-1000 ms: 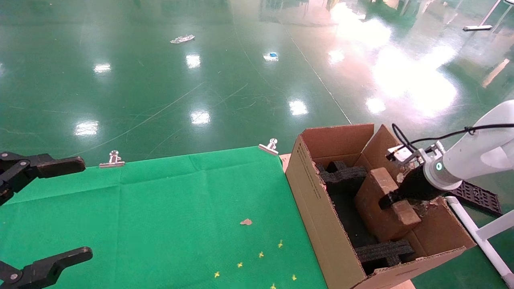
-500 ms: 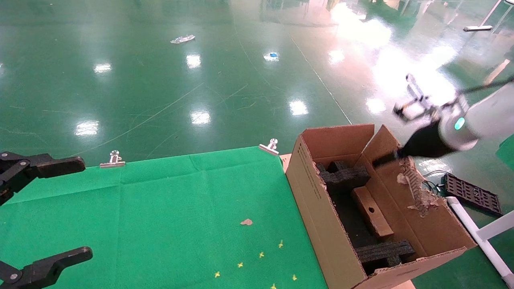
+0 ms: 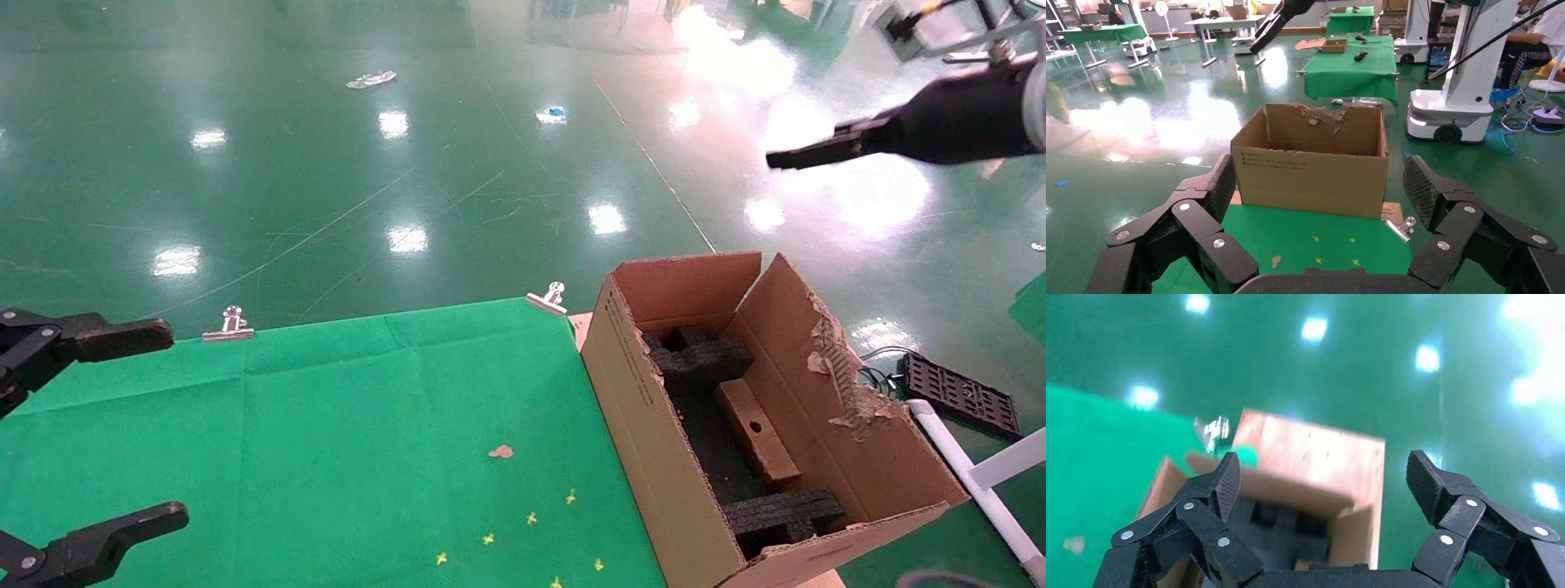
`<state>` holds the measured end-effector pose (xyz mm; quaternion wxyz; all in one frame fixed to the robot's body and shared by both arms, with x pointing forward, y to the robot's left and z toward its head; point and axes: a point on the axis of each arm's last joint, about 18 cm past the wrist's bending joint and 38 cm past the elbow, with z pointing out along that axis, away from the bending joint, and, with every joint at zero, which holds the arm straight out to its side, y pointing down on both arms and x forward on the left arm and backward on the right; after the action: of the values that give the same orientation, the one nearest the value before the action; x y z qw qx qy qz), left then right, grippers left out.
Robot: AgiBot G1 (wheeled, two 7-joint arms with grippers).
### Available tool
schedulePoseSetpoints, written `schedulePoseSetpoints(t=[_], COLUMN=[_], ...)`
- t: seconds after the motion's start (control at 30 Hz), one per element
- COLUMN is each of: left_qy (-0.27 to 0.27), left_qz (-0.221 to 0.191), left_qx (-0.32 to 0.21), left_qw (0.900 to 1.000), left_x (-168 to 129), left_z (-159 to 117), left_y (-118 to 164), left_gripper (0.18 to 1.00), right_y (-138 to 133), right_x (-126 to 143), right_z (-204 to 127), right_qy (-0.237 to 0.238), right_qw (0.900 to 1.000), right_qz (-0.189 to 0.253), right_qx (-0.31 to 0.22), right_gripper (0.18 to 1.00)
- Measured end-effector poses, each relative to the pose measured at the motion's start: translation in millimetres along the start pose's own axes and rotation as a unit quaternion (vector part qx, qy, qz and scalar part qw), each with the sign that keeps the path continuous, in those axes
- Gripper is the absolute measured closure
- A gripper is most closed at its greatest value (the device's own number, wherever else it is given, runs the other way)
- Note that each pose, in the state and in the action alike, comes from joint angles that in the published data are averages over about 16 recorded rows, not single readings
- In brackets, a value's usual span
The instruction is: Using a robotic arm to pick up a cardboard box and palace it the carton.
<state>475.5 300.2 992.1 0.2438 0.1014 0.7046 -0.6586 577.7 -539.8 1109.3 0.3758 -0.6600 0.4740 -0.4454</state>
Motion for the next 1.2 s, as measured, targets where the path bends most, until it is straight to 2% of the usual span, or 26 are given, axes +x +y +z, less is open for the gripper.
schedulePoseSetpoints(t=[0.17, 0.33, 0.57, 0.87, 1.2], left_qy=[0.000, 0.000, 0.000, 0.000, 0.000], left_qz=[0.000, 0.000, 0.000, 0.000, 0.000], left_qx=[0.000, 0.000, 0.000, 0.000, 0.000], left_qw=[1.0000, 1.0000, 1.0000, 1.0000, 1.0000], left_x=[0, 0, 0, 0, 0], left_z=[0, 0, 0, 0, 0], left_y=[0, 0, 0, 0, 0], left_gripper=[0.184, 0.184, 0.184, 0.184, 0.184], right_y=[-5, -6, -1, 9, 22], right_x=[-14, -39, -85, -141, -193], right_z=[2, 12, 29, 38, 32], right_qy=[-0.026, -0.072, -0.156, -0.257, -0.352], right_qw=[0.999, 0.996, 0.984, 0.957, 0.915], right_qz=[-0.013, -0.031, -0.061, -0.094, -0.126], right_qx=[0.025, 0.042, 0.062, 0.098, 0.149], right_gripper=[0.189, 0.180, 0.178, 0.178, 0.178])
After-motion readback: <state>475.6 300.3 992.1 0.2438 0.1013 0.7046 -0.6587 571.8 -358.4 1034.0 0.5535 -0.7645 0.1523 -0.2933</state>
